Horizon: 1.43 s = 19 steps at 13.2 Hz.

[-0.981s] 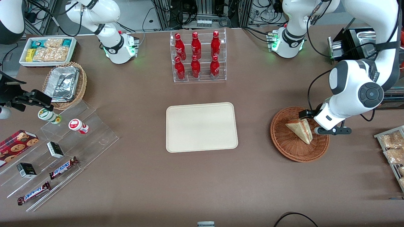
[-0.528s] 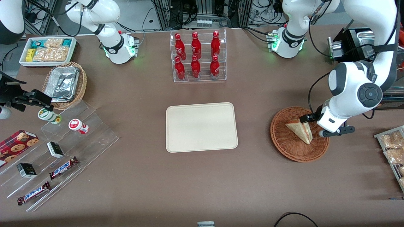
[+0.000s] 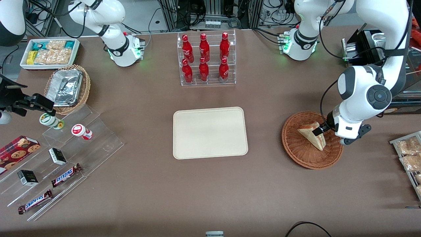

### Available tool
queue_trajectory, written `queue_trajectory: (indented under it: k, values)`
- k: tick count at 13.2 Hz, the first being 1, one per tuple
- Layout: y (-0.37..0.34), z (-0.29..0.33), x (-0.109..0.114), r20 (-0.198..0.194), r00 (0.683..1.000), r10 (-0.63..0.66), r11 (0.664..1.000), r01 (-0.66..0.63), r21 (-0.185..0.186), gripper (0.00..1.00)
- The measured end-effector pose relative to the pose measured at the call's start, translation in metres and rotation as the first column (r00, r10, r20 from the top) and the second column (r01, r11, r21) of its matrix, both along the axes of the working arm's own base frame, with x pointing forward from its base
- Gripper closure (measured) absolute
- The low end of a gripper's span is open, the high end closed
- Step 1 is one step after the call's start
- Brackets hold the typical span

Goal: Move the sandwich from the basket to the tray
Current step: 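Lower the open left gripper around the wrapped sandwich and close it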

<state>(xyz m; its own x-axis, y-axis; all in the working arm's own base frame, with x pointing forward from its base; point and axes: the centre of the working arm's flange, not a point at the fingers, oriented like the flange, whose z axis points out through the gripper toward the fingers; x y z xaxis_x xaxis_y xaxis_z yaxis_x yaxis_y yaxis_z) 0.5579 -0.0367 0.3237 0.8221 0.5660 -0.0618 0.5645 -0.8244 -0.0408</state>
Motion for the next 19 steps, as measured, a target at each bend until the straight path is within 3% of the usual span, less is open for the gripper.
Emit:
queue_trajectory:
  k: [5,19]
  values:
    - [-0.001,-0.023,-0.005,0.016,0.99,0.142,0.99,-0.142,0.006,0.0]
    - [-0.008,-0.055,-0.024,0.019,0.99,0.14,0.99,-0.14,0.005,0.0]
